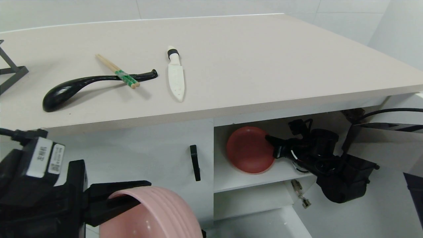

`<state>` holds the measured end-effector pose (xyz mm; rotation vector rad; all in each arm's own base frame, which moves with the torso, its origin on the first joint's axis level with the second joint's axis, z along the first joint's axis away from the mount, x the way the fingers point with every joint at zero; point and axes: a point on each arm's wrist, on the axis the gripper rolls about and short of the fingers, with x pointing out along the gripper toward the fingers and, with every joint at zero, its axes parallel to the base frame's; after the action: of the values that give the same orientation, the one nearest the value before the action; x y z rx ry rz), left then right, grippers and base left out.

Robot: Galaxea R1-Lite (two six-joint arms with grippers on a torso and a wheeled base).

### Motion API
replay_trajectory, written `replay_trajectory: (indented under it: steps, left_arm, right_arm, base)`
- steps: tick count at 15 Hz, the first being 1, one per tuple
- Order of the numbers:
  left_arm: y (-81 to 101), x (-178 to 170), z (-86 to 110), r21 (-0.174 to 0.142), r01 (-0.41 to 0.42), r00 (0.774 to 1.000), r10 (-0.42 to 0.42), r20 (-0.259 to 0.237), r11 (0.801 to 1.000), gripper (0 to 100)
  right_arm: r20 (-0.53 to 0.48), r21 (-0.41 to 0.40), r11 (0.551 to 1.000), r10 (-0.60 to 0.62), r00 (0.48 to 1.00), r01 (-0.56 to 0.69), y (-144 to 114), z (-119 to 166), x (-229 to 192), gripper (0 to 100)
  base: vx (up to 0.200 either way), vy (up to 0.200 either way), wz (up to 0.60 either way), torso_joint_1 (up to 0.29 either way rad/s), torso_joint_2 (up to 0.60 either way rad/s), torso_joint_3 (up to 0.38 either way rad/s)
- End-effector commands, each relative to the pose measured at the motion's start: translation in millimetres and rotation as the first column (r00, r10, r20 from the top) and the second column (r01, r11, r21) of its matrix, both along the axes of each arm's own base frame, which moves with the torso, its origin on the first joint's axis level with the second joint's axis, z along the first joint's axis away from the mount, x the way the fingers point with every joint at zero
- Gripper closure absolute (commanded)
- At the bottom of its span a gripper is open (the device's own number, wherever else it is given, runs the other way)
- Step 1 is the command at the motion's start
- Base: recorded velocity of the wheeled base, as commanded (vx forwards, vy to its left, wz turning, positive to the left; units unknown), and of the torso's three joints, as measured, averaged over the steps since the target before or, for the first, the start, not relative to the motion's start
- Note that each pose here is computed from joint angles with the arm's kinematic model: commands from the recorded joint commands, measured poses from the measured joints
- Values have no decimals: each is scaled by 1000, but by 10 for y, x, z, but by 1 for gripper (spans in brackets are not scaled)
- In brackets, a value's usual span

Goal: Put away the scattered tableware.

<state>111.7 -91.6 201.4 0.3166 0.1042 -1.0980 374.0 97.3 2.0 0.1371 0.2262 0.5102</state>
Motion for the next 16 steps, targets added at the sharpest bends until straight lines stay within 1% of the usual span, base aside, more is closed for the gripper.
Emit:
replay_trajectory:
  steps: [1,2,3,4,5,6,7,8,9,10,11,12,13,14,15,16]
  left_arm:
    - [-220,129,-81,37,53,998,-51,-47,998,100]
    - [-257,150,-109,45,61,997,-58,-58,997,100]
    - [-357,184,-179,62,94,993,-89,-81,994,100]
    - [-418,191,-262,78,122,988,-113,-104,989,100]
    - [-417,175,-380,97,137,984,-124,-130,986,100]
    - [-382,148,-462,102,151,982,-138,-127,983,100]
    - [-337,123,-505,86,168,982,-159,-99,982,100]
    - [-301,105,-455,60,163,986,-160,-54,985,100]
    - [-292,83,-354,27,166,986,-166,0,986,100]
    - [-297,82,-331,22,167,986,-168,11,986,100]
    - [-392,68,-199,19,216,972,-217,87,976,100]
    - [-474,63,-198,44,257,959,-260,114,965,100]
    - [-555,58,-237,70,290,948,-297,116,954,100]
    - [-829,-2,-302,123,366,918,-380,117,922,100]
    - [-1020,-9,-303,154,333,927,-352,127,930,100]
    - [-1104,3,-299,167,298,937,-321,135,940,100]
  right_arm:
    - [0,3,1000,-6,1000,6,-13,-27,30,0]
    - [0,6,1000,-7,1000,7,-13,-25,30,0]
    - [16,11,1000,-5,1000,5,-12,23,31,0]
    - [59,21,1000,-4,998,3,-8,167,-2,0]
    - [76,24,1000,8,997,-10,0,339,-140,0]
    - [71,18,1000,21,997,-23,-6,458,-321,0]
    - [58,12,999,39,998,-40,-25,594,-594,0]
    - [61,12,998,54,997,-55,-54,732,-854,0]
    - [84,17,997,77,994,-78,-75,908,-1147,0]
    - [90,18,996,81,993,-83,-82,945,-1210,0]
    - [176,39,993,106,979,-115,-181,1264,-1718,0]
    - [207,45,991,116,971,-128,-232,1353,-1931,0]
    - [217,45,990,119,969,-131,-273,1380,-2060,0]
    - [197,39,991,116,974,-126,-365,1343,-2282,0]
    - [200,40,991,114,973,-125,-381,1360,-2319,0]
    - [200,40,992,113,973,-123,-389,1364,-2329,0]
  base:
    - [0,0,0,0,0,0]
    - [0,0,0,0,0,0]
    - [0,0,0,0,0,0]
    - [0,0,0,0,0,0]
    - [0,0,0,0,0,0]
    - [0,0,0,0,0,0]
    - [0,0,0,0,0,0]
    - [0,0,0,0,0,0]
    - [0,0,0,0,0,0]
    - [0,0,0,0,0,0]
    - [0,0,0,0,0,0]
    - [0,0,0,0,0,0]
    - [0,0,0,0,0,0]
    - [0,0,0,0,0,0]
    - [0,0,0,0,0,0]
    - [0,0,0,0,0,0]
